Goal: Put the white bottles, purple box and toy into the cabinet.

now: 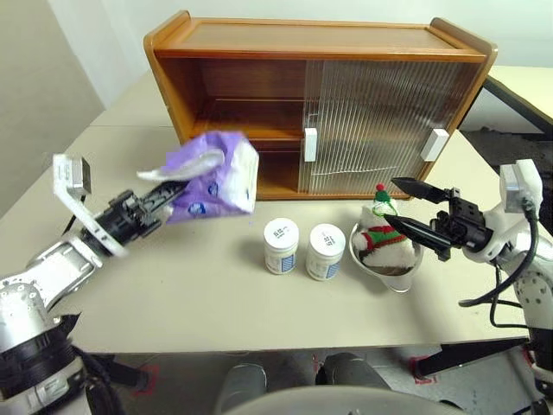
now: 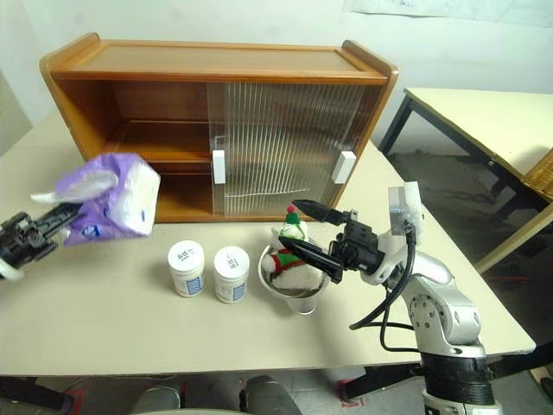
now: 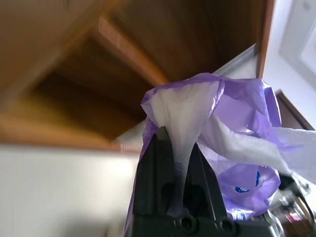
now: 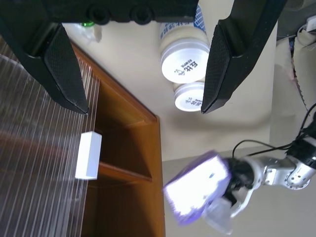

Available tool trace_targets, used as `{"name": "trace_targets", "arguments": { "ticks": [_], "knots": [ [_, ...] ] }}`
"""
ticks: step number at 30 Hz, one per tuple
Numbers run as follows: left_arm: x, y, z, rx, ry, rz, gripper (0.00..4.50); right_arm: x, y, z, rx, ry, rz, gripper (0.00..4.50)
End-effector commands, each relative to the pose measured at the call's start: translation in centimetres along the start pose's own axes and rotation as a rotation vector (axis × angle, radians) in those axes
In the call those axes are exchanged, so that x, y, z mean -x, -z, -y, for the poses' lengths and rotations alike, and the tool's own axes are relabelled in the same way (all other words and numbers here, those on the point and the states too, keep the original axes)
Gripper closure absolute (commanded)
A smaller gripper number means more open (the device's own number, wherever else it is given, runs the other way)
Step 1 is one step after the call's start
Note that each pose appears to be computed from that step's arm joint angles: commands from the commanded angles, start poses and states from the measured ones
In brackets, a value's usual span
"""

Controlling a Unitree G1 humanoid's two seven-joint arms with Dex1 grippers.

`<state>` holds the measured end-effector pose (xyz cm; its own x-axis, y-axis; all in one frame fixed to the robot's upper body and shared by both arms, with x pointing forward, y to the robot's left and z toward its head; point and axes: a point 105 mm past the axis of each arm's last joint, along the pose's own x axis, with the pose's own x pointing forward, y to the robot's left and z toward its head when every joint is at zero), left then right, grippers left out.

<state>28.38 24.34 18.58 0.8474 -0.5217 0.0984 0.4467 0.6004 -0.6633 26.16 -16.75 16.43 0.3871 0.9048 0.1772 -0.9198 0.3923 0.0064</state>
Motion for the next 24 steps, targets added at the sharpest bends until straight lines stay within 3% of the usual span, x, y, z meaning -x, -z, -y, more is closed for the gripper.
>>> {"name": "trace_targets", "arguments": {
  "ticks": [1,10,24],
  "knots": [
    [-1.7,-1.0,-0.3,-0.035,-0.101,0.049,4.48,-0.2,-0.3,-0.3,0.015,-0.030,0.026,0.00],
    [-5.8,-1.5,0.1,-0.097,-0.270,0.092,4.48,-0.6,-0.7,-1.2,0.052,-0.058,0.090,0.00],
    [-10.3,-1.3,1.6,-0.080,-0.300,0.165,4.48,-1.2,0.6,-1.6,0.031,-0.040,0.082,0.00]
  ]
}}
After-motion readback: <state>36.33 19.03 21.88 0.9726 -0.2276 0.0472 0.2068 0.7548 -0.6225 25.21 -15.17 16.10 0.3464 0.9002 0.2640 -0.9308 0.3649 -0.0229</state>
